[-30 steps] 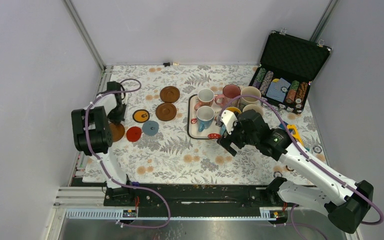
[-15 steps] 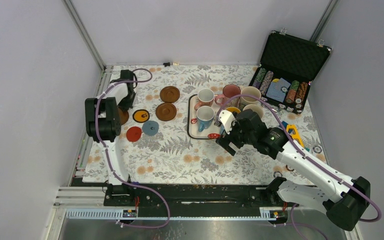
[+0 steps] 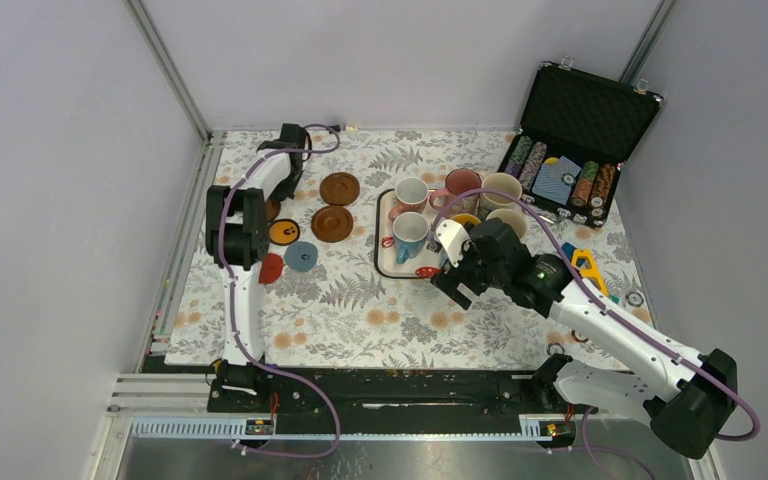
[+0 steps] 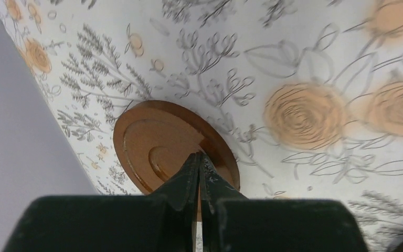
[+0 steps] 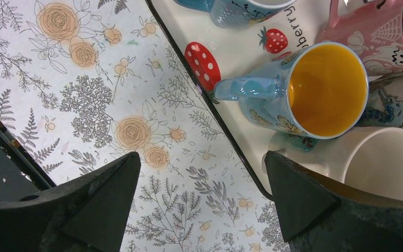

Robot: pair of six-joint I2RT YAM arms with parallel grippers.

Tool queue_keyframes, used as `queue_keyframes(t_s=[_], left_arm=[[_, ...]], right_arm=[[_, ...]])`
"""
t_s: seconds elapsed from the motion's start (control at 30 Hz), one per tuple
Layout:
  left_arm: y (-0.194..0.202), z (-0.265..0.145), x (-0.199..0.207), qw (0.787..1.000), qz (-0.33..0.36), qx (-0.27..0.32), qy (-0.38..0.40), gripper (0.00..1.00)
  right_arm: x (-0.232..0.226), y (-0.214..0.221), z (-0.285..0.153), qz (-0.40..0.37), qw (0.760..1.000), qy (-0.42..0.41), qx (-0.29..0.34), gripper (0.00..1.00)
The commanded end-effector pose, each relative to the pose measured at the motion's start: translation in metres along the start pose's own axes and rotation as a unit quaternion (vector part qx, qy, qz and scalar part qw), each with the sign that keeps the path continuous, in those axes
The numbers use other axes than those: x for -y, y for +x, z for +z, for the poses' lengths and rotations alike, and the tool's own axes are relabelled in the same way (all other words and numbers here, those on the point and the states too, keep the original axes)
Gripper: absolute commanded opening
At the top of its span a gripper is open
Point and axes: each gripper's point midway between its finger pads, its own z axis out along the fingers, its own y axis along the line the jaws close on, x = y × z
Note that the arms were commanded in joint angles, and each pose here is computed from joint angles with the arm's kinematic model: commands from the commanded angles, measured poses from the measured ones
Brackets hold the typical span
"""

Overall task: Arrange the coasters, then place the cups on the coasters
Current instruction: Move the coaster to the center of the board.

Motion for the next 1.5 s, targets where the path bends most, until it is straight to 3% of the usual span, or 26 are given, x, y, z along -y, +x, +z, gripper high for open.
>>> queue_keyframes(t_s=[0.0,0.13,0.2,0.3,0.4,0.5,0.8,1.47], left_arm=[[-0.028,-0.013,-0.002,0.999,0.001,0.031,-0.01,0.0],[-0.048,-0.029,-0.001,0.998,-0.005,0.063,0.0,0.07],[-0.057,-0.044,-0.005,0.996,-0.02,0.084,0.006,0.15],[-0.068,-0.081,-0.014,0.99,-0.052,0.129,0.032,0.38],[-0.065,-0.131,-0.024,0.977,-0.078,0.189,0.059,0.68],[-0.043,-0.149,-0.011,0.971,-0.066,0.212,0.092,0.81],[0.026,-0.114,0.026,0.981,-0.017,0.154,0.112,0.83],[0.042,-0.053,0.067,0.99,0.01,0.041,0.134,0.7]], right_arm=[[0.005,-0.001,0.006,-0.004,1.0,0.01,0.001,0.97],[0.01,0.002,0.008,-0.004,1.0,0.021,-0.009,0.97],[0.011,0.003,0.008,-0.004,1.0,0.024,-0.011,0.97],[0.014,0.003,0.007,-0.005,0.999,0.032,-0.01,0.97],[0.015,0.001,0.005,-0.005,0.999,0.035,-0.007,0.97],[0.015,0.0,0.003,-0.003,0.999,0.035,-0.002,0.97],[0.013,-0.005,-0.003,0.0,0.999,0.034,0.012,0.97],[0.012,0.0,0.006,-0.005,1.0,0.029,0.0,0.97]])
